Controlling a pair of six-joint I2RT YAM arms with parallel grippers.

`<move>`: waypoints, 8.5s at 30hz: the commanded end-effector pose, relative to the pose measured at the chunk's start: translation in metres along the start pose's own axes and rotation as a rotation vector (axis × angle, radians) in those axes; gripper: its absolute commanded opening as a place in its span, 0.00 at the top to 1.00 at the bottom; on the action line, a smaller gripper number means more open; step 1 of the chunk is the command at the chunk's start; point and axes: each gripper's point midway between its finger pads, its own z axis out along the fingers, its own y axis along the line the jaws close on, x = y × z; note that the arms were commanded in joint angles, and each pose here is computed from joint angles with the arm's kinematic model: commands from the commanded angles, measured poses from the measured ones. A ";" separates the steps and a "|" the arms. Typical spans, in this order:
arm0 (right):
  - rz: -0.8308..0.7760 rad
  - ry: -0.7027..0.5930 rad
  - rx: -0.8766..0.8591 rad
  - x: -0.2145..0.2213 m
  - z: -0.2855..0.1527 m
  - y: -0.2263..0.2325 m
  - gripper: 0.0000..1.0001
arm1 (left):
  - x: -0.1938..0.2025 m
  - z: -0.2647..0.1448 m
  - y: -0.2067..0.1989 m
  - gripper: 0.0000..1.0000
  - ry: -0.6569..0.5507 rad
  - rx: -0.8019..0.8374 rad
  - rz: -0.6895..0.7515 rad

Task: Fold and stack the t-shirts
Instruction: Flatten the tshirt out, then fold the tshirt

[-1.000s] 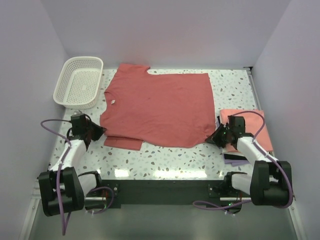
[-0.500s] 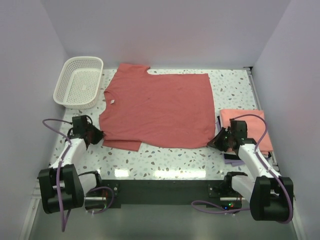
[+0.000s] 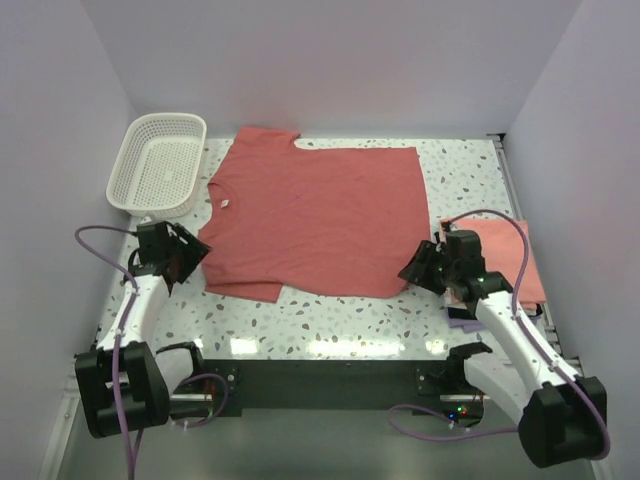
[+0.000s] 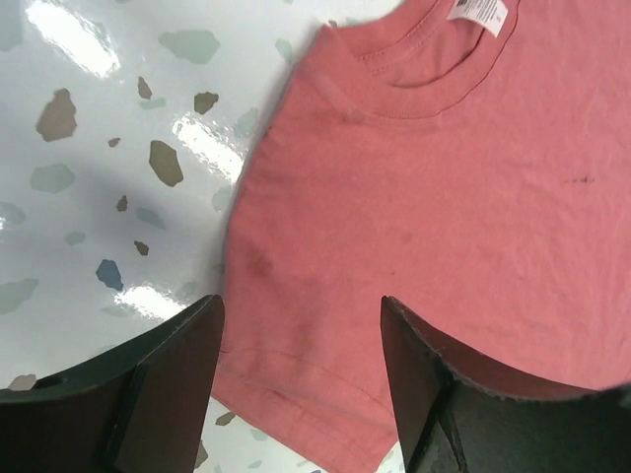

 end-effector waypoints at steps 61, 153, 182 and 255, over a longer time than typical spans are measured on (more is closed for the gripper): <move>-0.939 -0.003 -0.298 0.221 0.107 0.273 0.98 | -0.049 -0.058 -0.049 0.30 -0.141 0.137 0.169; -0.837 0.258 -0.465 0.193 0.030 0.233 0.91 | 0.110 -0.016 0.043 0.79 0.139 -0.054 -0.059; -0.339 0.031 0.038 0.079 0.016 0.088 0.57 | 0.039 -0.016 0.059 1.00 0.030 -0.248 -0.094; 0.041 -0.231 0.466 -0.011 -0.048 -0.037 0.95 | 0.038 -0.029 0.029 1.00 0.044 -0.010 -0.147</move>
